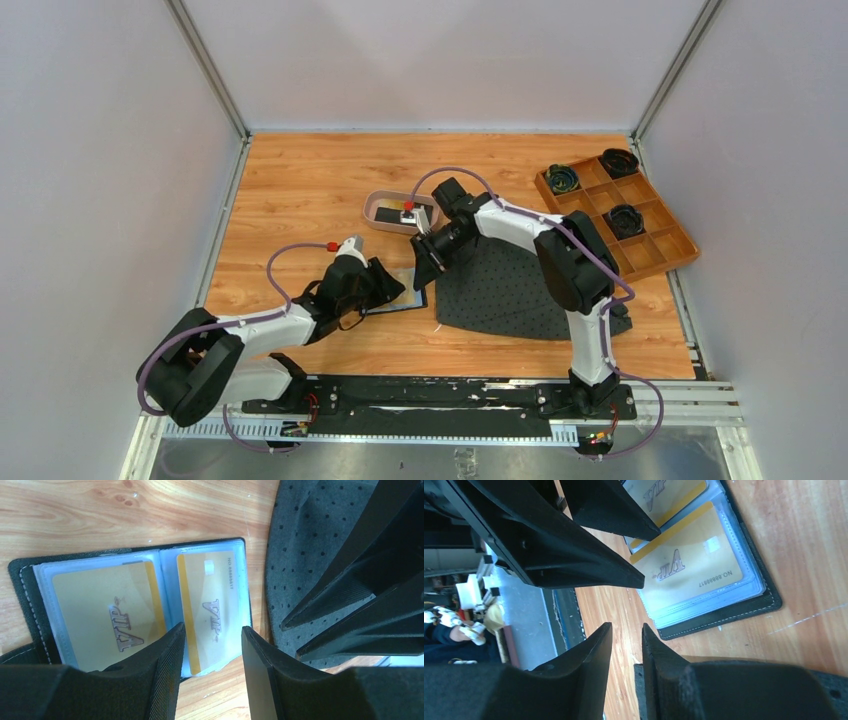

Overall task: Put the credit cards into the card holder
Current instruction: Insert the credit card into the card holder.

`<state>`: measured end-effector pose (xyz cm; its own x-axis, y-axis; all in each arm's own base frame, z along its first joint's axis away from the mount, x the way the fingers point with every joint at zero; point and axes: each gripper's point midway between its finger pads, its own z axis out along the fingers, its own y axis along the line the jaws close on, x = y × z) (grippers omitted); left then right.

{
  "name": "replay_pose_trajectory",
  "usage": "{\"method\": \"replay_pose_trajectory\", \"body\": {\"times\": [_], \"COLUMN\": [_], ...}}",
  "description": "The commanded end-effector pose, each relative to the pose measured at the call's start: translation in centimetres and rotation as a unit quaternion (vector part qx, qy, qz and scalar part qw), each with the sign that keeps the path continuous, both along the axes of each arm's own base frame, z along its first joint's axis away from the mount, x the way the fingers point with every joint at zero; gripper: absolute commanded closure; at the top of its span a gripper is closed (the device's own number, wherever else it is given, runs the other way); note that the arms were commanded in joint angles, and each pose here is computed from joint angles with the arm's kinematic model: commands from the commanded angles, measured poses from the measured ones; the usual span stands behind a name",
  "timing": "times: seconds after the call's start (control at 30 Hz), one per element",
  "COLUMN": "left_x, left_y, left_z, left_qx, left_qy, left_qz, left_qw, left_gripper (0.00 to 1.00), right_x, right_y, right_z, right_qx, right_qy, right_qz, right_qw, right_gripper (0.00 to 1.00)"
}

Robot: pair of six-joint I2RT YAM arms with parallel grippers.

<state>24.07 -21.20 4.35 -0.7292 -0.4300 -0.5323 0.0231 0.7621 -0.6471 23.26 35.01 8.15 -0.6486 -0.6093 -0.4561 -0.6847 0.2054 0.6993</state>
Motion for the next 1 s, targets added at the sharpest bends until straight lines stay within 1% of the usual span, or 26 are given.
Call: {"method": "replay_pose_trajectory", "body": {"times": [0.0,0.23,0.43,0.63,0.8,0.97], "left_x": [-0.5,-0.9,-1.0,-1.2,-1.3,-1.3], "left_y": [1.0,1.5,1.5,1.9,2.2,2.1], "left_z": [-1.3,-1.5,-1.7,-2.1,-2.4,-2.5], "left_qx": [0.007,0.007,0.008,0.013,0.016,0.017], "left_qy": [0.018,0.017,0.019,0.022,0.025,0.026], "left_qz": [0.021,0.026,0.025,0.032,0.034,0.032], "left_qw": [1.0,0.999,0.999,0.999,0.999,0.999], "left_gripper": [0.53,0.53,0.53,0.55,0.57,0.59], "right_x": [0.0,1.0,1.7,1.8,1.8,1.6], "right_y": [0.9,0.9,0.8,0.5,0.4,0.8], "right_z": [-0.3,-2.6,-3.8,-4.5,-5.1,-4.7], "right_qx": [0.01,-0.039,-0.062,-0.072,-0.077,-0.064], "right_qy": [0.065,0.091,0.085,0.088,0.097,0.111], "right_qz": [-0.039,-0.091,-0.11,-0.116,-0.118,-0.111], "right_qw": [0.997,0.991,0.988,0.987,0.985,0.986], "right_gripper": [0.67,0.66,0.64,0.6,0.6,0.6]}}
